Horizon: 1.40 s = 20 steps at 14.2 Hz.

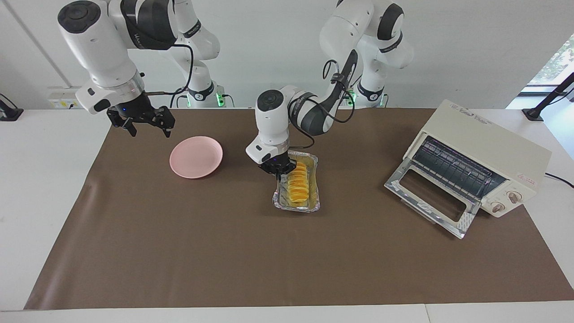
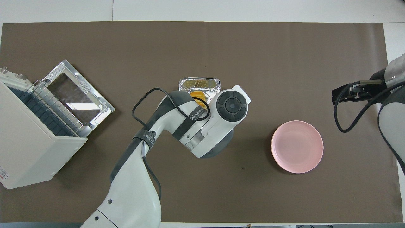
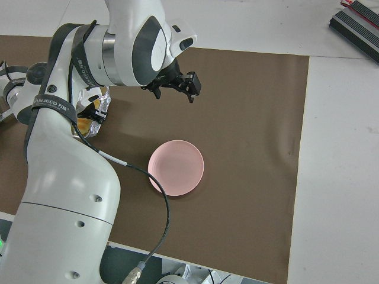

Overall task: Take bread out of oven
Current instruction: 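Set the foil tray on the table and release the left gripper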

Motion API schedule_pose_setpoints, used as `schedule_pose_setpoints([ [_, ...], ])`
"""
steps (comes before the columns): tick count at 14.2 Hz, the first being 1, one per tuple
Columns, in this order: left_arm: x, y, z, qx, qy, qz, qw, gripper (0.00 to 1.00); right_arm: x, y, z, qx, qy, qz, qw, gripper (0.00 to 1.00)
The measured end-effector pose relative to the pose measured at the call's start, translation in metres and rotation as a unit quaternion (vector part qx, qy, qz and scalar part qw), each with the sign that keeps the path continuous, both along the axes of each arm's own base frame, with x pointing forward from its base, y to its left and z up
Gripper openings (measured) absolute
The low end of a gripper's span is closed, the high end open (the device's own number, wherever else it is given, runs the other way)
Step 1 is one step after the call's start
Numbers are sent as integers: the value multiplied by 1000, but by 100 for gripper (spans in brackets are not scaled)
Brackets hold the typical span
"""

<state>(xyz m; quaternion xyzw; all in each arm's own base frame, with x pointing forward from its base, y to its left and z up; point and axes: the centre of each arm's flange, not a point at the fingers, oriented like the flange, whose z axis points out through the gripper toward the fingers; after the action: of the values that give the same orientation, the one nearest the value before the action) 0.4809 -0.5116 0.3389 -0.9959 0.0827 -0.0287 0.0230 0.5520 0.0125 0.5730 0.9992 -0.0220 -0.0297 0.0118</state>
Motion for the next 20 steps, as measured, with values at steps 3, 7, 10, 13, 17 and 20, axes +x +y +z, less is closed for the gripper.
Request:
schedule_pose_setpoints([
  [3, -13, -15, -12, 6, -1, 11, 1000, 2, -1, 1, -1, 4, 1, -1, 1000, 100],
  [7, -12, -19, -13, 0, -13, 24, 1000, 19, -2, 1, 1, 5, 0, 5, 1000, 100],
  [10, -8, -19, -8, -5, -20, 37, 999, 56, -2, 1, 1, 6, 0, 19, 1000, 100],
  [13, 5, -17, 11, -19, -22, 57, 998, 90, -2, 2, 1, 6, -1, 19, 1000, 100],
  [17, 56, 20, 57, -37, -24, 107, 993, 100, -1, 8, 0, 6, -4, 26, 1000, 100],
  [20, 91, 75, 111, -44, -34, 111, 992, 100, 1, 18, -2, 6, -11, 37, 999, 100],
])
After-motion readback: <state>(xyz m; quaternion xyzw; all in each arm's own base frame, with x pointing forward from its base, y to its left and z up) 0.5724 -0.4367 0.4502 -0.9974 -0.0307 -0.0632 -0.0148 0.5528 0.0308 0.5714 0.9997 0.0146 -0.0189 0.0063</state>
